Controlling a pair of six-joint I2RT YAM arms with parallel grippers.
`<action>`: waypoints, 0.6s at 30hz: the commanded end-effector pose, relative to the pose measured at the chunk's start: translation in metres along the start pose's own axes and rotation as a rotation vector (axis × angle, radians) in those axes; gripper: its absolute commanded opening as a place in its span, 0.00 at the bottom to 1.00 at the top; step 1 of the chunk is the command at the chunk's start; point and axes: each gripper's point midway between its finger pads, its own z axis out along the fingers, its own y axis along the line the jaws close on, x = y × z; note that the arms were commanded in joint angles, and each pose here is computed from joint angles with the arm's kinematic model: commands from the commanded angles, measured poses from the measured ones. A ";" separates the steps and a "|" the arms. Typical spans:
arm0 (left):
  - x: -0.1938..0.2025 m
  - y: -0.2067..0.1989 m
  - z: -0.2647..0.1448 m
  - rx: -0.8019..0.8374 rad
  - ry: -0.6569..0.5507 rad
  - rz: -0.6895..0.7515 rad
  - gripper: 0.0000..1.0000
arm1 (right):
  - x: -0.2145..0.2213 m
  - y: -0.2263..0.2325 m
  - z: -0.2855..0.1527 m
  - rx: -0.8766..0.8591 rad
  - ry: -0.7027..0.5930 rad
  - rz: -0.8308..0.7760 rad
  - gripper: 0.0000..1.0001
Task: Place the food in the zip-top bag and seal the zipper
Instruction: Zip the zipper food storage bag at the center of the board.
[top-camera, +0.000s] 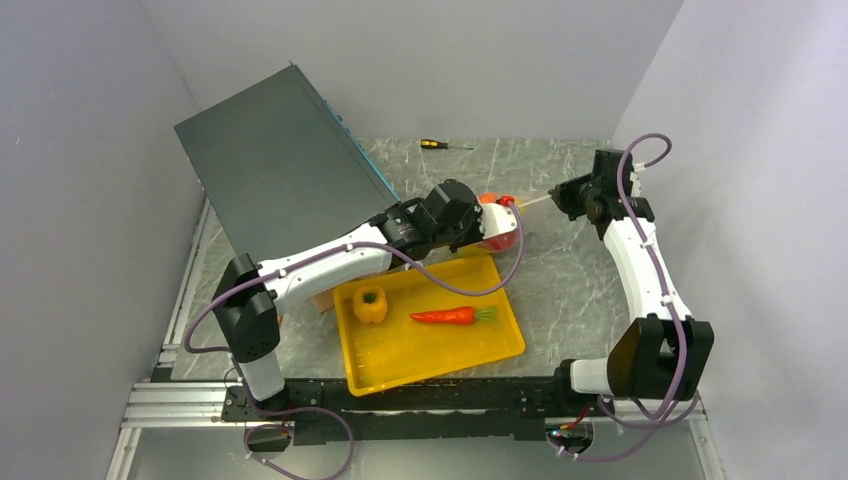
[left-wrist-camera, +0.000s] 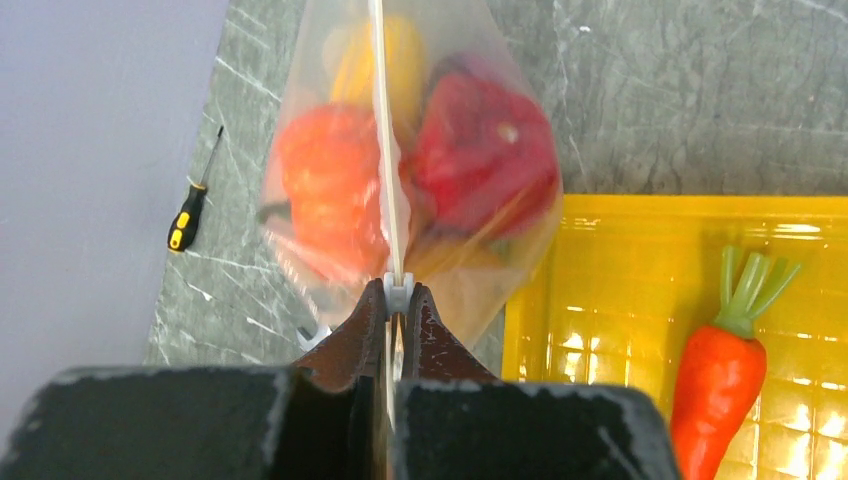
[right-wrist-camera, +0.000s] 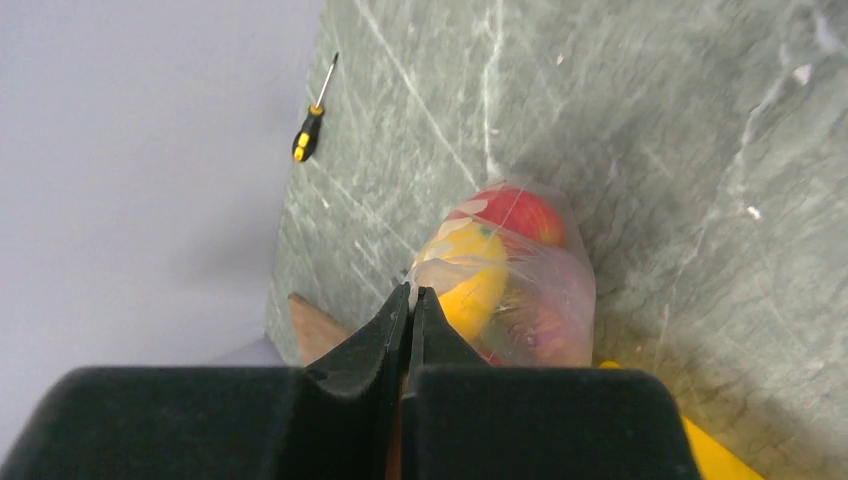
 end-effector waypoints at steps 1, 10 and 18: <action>0.030 0.005 -0.033 -0.012 0.134 0.005 0.00 | -0.091 0.017 0.000 -0.005 -0.338 0.012 0.00; 0.035 0.004 -0.036 -0.010 0.146 -0.007 0.05 | -0.103 0.033 0.001 -0.020 -0.383 -0.053 0.00; -0.003 0.018 -0.050 -0.021 0.070 -0.067 0.66 | -0.080 0.088 0.008 -0.182 -0.346 -0.129 0.00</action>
